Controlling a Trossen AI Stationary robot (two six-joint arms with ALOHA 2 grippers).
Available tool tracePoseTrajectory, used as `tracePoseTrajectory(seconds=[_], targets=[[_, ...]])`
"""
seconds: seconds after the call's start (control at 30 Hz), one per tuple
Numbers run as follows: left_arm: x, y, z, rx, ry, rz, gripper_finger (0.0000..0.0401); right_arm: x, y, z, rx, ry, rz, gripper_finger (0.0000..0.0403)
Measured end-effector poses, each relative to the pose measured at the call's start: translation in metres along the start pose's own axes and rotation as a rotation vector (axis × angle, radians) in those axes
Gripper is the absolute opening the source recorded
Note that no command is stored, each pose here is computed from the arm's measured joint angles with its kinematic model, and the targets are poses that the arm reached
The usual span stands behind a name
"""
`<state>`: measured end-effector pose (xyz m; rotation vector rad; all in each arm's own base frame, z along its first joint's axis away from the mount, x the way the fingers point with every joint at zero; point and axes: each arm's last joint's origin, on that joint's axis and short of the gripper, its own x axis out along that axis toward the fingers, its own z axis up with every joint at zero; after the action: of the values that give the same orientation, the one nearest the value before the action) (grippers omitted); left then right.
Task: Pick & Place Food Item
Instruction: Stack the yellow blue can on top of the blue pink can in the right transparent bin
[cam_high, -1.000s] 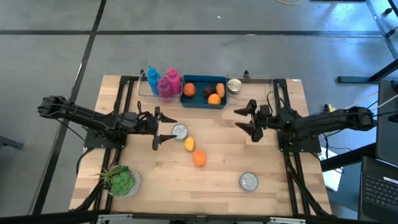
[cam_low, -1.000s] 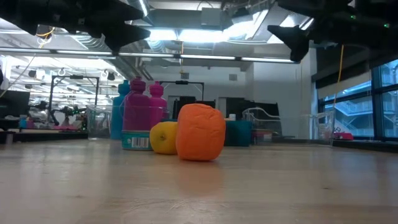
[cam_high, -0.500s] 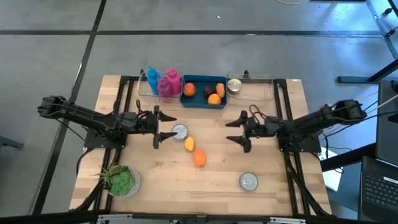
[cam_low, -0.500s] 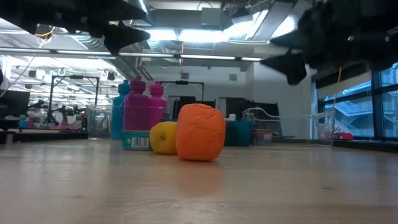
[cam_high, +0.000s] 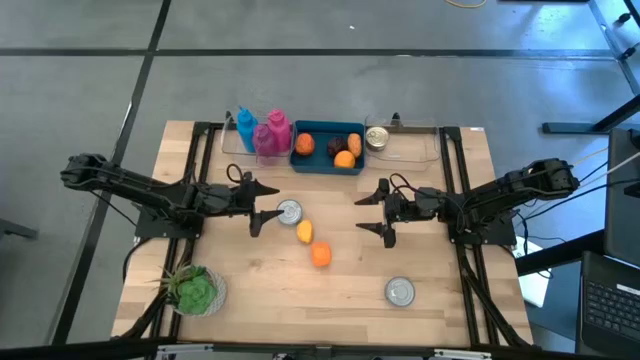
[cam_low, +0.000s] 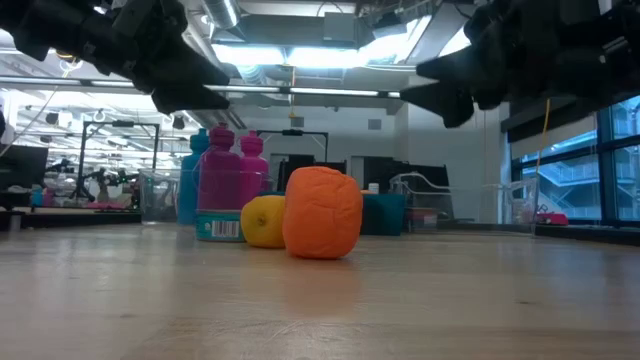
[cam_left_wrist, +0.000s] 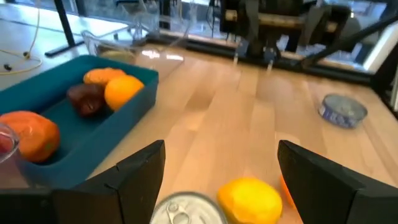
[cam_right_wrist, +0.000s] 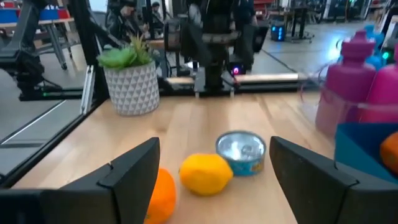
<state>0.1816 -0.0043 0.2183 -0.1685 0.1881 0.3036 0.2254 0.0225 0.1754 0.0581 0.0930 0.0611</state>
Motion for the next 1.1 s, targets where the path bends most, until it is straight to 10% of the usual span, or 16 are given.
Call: tracePoseTrajectory(seconds=[1.1], targets=[[0.054,-0.02,-0.042,0.584,0.558,-0.127,0.0299,0.032,-0.017,0.056,0.06,-0.015,-0.079,0.0302]])
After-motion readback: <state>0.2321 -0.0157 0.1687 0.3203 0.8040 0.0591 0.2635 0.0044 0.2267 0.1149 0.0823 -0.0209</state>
